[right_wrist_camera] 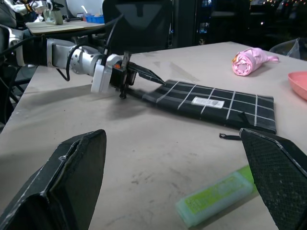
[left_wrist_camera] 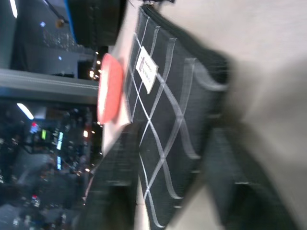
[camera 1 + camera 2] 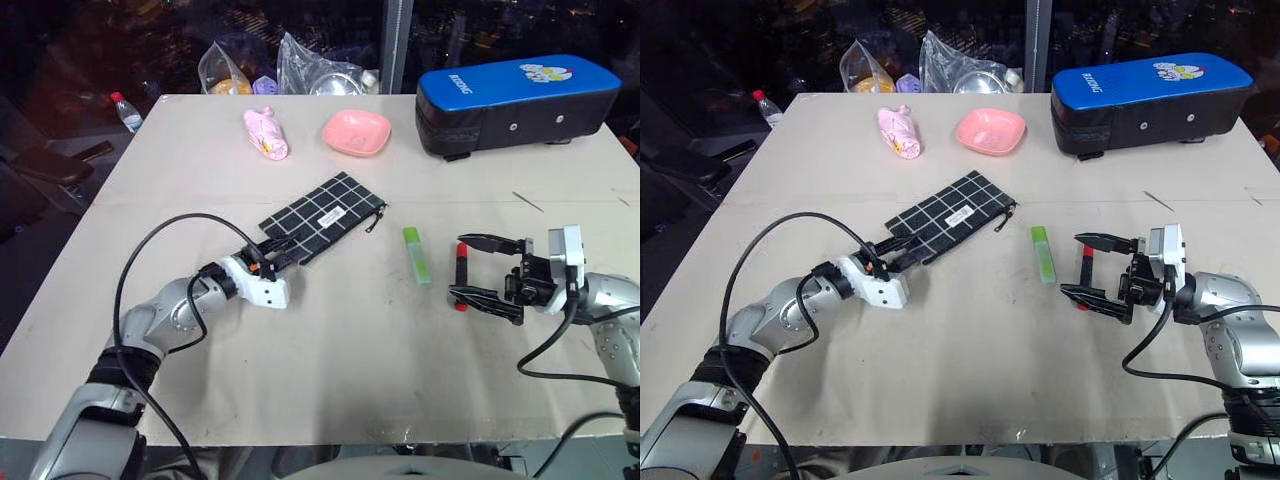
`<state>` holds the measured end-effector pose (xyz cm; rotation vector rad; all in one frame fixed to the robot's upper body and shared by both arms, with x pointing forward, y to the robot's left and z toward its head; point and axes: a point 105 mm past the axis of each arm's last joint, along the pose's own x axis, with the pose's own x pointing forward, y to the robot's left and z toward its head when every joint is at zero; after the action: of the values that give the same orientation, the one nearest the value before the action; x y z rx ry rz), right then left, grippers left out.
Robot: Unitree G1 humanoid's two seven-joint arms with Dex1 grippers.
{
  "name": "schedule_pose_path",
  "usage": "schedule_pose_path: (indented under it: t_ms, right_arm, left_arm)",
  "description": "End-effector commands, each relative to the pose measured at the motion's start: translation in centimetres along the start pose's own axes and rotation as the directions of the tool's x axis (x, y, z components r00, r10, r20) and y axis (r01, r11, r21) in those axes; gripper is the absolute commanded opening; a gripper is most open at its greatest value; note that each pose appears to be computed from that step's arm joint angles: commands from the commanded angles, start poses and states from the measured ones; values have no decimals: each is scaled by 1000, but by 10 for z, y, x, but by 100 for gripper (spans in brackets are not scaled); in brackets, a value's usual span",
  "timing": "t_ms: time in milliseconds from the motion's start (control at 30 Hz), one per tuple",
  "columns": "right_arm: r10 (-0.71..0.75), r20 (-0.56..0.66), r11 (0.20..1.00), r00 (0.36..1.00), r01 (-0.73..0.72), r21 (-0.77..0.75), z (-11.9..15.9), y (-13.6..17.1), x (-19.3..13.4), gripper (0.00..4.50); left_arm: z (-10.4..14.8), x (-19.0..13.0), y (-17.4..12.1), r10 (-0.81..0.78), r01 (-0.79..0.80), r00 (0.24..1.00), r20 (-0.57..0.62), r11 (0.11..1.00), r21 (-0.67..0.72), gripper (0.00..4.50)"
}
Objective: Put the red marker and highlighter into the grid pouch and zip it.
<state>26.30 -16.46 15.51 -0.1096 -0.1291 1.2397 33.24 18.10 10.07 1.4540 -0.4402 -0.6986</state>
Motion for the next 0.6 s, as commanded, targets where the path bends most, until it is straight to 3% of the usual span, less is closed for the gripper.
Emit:
schedule_pose_path:
  t_ms: [33, 233, 600]
  right_arm:
    - [-6, 25, 999, 1000, 8, -52, 10, 1, -1, 450]
    - [-13, 28, 999, 1000, 15, -50, 9, 2, 0, 450]
    - [-9, 37, 999, 999, 11, -52, 7, 1, 5, 450]
  left_arm:
    - [-6, -3, -20, -69, 69, 997, -28, 997, -18, 6]
    - [-7, -3, -22, -63, 63, 998, -26, 998, -24, 6]
    - [7, -8, 11, 148, -141, 989, 7, 958, -250, 6]
